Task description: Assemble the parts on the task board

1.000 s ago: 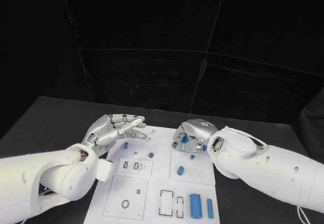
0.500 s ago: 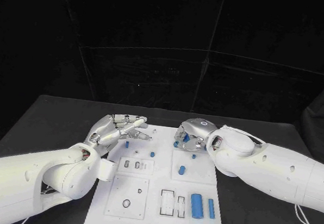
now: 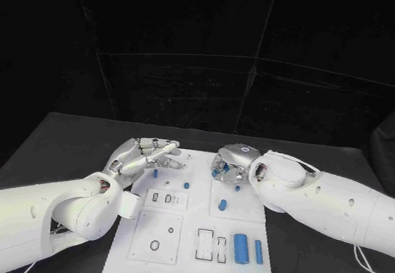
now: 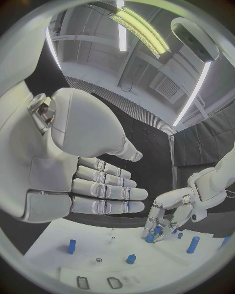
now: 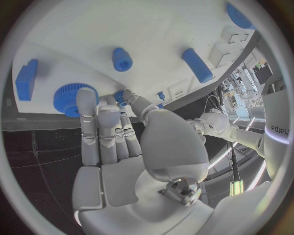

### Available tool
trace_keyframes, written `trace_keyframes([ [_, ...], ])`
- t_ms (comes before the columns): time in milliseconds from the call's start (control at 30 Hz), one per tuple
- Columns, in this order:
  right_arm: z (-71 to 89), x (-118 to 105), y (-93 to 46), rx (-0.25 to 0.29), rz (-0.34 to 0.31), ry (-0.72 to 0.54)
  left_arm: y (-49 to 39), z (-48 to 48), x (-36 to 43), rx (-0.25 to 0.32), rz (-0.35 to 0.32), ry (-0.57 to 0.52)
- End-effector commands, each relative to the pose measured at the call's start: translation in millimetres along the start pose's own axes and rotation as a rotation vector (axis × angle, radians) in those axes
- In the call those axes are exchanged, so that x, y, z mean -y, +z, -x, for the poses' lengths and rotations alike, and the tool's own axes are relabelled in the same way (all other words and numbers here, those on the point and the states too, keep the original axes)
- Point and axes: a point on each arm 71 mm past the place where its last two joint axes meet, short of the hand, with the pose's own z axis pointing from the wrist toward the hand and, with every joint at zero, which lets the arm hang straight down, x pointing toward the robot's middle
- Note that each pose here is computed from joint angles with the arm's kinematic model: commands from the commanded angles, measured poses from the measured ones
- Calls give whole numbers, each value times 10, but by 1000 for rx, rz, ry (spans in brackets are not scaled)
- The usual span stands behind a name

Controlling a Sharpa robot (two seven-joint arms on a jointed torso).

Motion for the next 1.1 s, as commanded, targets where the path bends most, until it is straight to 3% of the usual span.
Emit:
trace_keyframes([
  [33, 2, -25, 5, -12, 10, -10, 5, -8, 12, -16, -3, -5],
  [200, 36, -42, 2, 33, 24, -3, 6, 6, 10, -14, -1, -3],
  [467, 149, -73, -22, 189, 45, 35, 8, 18, 7, -12, 3, -2],
  [633, 226, -74, -2, 254, 34, 60, 10, 32, 6, -7, 3, 2],
  [800, 272, -88, 81, 284, 22, 80, 18, 38, 6, 0, 0, 7],
  [1000, 281, -116, 263, 280, 4, 86, 28, 33, 7, 8, -9, 13],
  [1100, 281, -116, 263, 280, 4, 86, 28, 33, 7, 8, -9, 13],
])
